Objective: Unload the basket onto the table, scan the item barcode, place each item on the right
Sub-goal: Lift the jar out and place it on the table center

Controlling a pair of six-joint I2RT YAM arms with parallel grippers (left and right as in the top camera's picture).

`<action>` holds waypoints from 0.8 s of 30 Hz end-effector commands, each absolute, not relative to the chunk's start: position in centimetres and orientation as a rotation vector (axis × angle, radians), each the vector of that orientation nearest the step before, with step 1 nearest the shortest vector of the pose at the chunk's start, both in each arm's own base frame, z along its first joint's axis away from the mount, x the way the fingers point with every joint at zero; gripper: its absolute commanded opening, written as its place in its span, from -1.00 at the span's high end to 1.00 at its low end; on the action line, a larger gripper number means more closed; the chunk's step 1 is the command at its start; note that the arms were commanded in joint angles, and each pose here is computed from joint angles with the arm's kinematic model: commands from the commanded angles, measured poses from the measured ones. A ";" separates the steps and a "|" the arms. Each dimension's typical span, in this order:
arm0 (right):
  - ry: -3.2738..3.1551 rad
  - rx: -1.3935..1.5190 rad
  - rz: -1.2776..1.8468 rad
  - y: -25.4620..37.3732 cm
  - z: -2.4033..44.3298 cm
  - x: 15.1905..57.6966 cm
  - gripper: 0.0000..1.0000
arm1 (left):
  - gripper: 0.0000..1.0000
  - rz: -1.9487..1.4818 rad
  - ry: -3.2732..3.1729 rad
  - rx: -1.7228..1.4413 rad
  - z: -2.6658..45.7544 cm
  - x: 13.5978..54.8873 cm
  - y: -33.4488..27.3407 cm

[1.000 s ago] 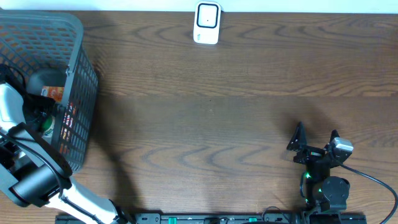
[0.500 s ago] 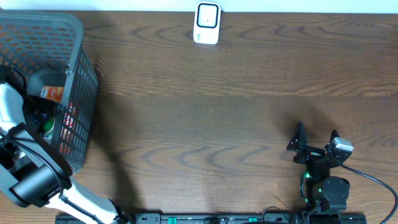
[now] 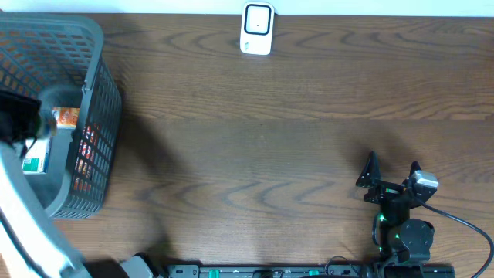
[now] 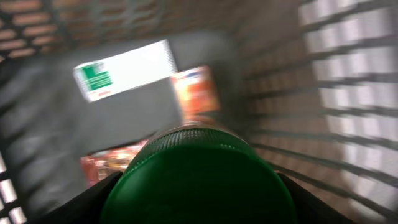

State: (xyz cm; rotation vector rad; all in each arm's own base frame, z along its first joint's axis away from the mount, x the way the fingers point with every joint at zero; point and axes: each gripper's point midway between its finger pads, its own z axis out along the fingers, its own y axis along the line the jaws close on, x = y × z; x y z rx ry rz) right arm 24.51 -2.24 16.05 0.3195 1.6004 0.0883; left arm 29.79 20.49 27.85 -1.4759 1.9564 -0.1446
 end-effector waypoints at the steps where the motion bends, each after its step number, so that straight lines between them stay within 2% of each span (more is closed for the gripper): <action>1: 1.598 0.337 0.088 -2.4 16.0 24.5 -0.98 | -0.39 -0.330 1.857 -1.337 33.3 29.5 17.1; 7: 1.598 0.337 0.088 -2.4 16.0 24.5 -0.99 | -0.39 -0.540 1.756 -1.152 39.3 27.6 11.3; 11: 1.598 0.337 0.088 -2.4 16.0 24.5 -0.99 | -0.39 -0.608 1.777 -1.069 40.3 27.5 8.1; 16: 1.598 0.337 0.088 -2.4 16.0 24.5 -0.98 | -0.39 -0.715 1.888 -0.962 39.8 29.1 3.3; 24: 1.598 0.337 0.088 -2.4 16.0 24.5 -0.98 | -0.39 -0.673 2.101 -0.855 35.7 33.4 -2.6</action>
